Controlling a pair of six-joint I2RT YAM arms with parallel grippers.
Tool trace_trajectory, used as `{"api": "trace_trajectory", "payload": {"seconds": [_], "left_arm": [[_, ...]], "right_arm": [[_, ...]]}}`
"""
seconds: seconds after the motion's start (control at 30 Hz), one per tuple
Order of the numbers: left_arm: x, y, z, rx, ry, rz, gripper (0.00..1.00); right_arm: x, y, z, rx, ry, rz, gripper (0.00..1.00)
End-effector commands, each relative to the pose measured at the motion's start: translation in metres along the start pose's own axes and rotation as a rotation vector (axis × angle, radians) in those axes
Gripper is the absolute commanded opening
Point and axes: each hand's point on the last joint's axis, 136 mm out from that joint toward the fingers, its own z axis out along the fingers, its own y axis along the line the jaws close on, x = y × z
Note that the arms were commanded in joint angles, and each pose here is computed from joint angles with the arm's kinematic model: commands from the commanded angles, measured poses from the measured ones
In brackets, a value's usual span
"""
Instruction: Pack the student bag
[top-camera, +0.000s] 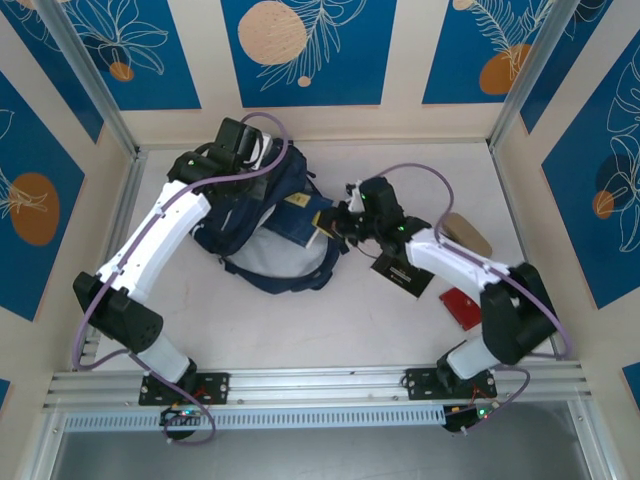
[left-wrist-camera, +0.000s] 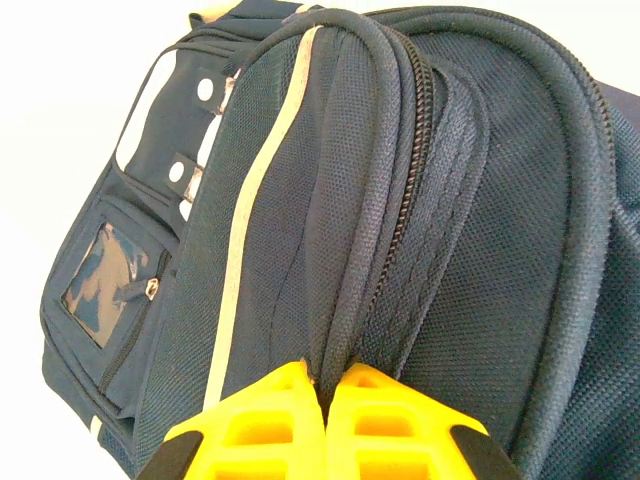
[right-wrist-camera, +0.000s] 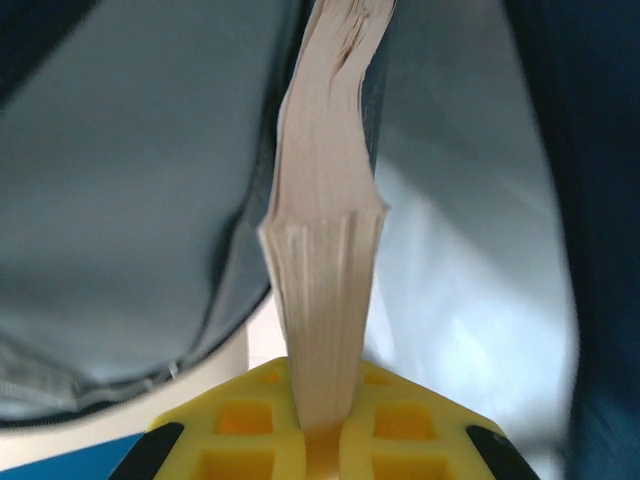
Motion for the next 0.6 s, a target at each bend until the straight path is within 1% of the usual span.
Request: {"api": "trace_trajectory", "payload": {"seconds": [0.0, 0.1, 0.27, 0.37, 0.43, 0.5, 0.57], "left_arm": [[-0.040, 0.002, -0.029, 0.021, -0.148, -0.066, 0.00], [-0.040, 0.001, -0.029, 0.025, -0.146, -0.080, 0.00], [-0.042, -0.001, -0.030, 0.041, -0.151, -0.118, 0.00], [-0.041, -0.002, -0.029, 0.050, -0.146, -0.124, 0.00], [-0.039, -0.002, -0.028, 0.048, -0.142, -0.125, 0.00], [-0.039, -0.002, -0.027, 0.047, -0.142, -0.133, 0.00], [-0.038, -0.001, -0.026, 0.044, -0.138, -0.142, 0.00]], "right_arm": [[-0.017, 0.046, 0.022, -0.121, -0.028, -0.045, 0.00], [-0.024, 0.032, 0.055, -0.052, -0.062, 0.009, 0.00], [-0.046, 0.019, 0.106, -0.012, -0.125, 0.095, 0.00], [-0.045, 0.015, 0.131, 0.007, -0.115, 0.114, 0.00], [-0.040, 0.008, 0.145, 0.045, -0.124, 0.122, 0.00], [-0.035, -0.009, 0.157, 0.101, -0.155, 0.201, 0.00], [-0.035, -0.016, 0.170, 0.098, -0.164, 0.245, 0.01]]}}
